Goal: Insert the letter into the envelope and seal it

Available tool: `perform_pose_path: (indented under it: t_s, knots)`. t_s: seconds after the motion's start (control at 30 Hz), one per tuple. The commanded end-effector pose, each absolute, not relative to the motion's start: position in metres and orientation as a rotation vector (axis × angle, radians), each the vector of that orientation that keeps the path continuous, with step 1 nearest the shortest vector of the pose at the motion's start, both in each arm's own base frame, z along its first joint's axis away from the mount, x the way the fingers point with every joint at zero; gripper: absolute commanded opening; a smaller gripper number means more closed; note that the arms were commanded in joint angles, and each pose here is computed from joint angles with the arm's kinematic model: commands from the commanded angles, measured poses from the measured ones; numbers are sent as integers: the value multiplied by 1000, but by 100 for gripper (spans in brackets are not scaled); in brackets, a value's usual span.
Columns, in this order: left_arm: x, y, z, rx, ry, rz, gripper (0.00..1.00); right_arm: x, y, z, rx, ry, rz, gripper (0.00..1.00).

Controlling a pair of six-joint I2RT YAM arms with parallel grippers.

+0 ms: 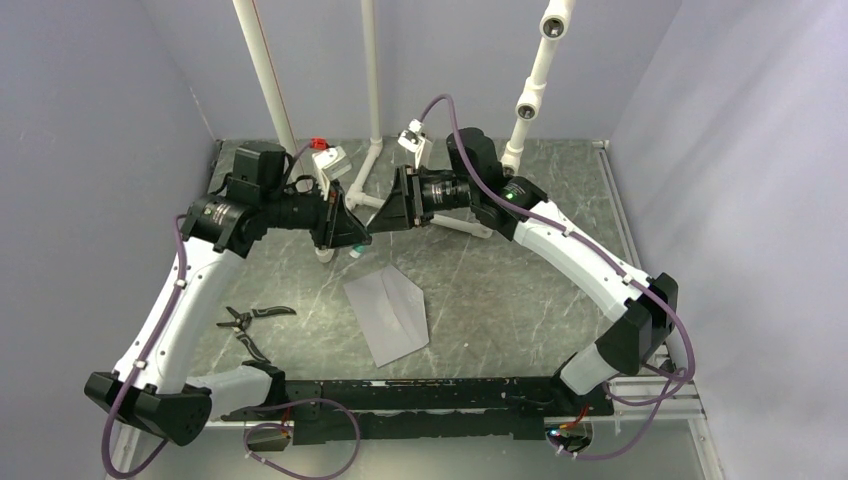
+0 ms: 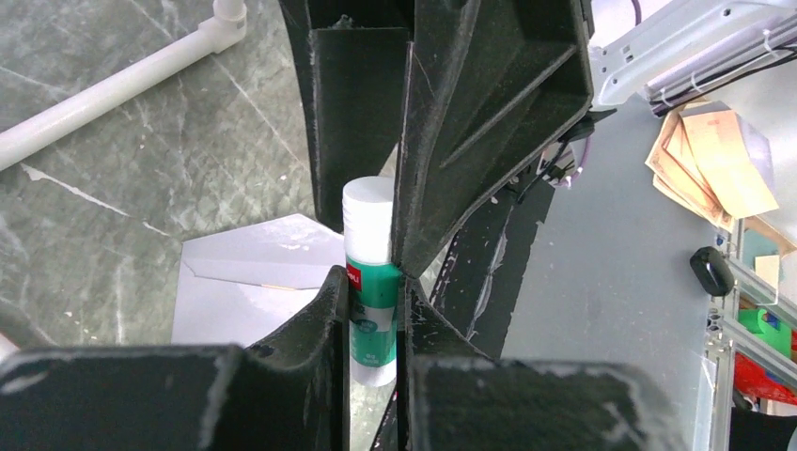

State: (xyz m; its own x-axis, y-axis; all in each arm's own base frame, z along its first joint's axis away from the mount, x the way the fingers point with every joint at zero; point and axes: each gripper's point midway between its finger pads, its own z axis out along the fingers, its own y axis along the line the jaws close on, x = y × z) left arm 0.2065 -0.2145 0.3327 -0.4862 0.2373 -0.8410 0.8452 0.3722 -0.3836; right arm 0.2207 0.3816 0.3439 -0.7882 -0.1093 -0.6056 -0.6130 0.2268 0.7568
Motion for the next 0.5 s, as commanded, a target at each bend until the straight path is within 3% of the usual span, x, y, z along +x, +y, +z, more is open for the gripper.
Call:
perform_pose_path:
  t_s: [0.0, 0.07, 0.13, 0.23, 0.3, 0.33, 0.47]
  knots:
    - [211, -213, 345, 976, 1881, -1048, 3, 220, 378, 362, -707, 2020, 1554, 43]
    - [209, -215, 346, 983, 1875, -1063, 3, 221, 379, 363, -705, 2013, 1556, 34]
    - [207, -215, 348, 991, 1864, -1077, 3, 224, 380, 364, -690, 2003, 1545, 32]
    - [205, -216, 349, 1001, 1859, -1086, 3, 226, 381, 367, -681, 1984, 1552, 48]
    - [204, -216, 349, 1004, 1860, -1089, 3, 226, 382, 367, -681, 1984, 1562, 51]
    - [204, -216, 348, 1006, 1860, -1091, 3, 225, 382, 367, -682, 1984, 1567, 49]
    - [208, -214, 344, 983, 1883, -1069, 3, 226, 381, 363, -688, 2005, 1543, 21]
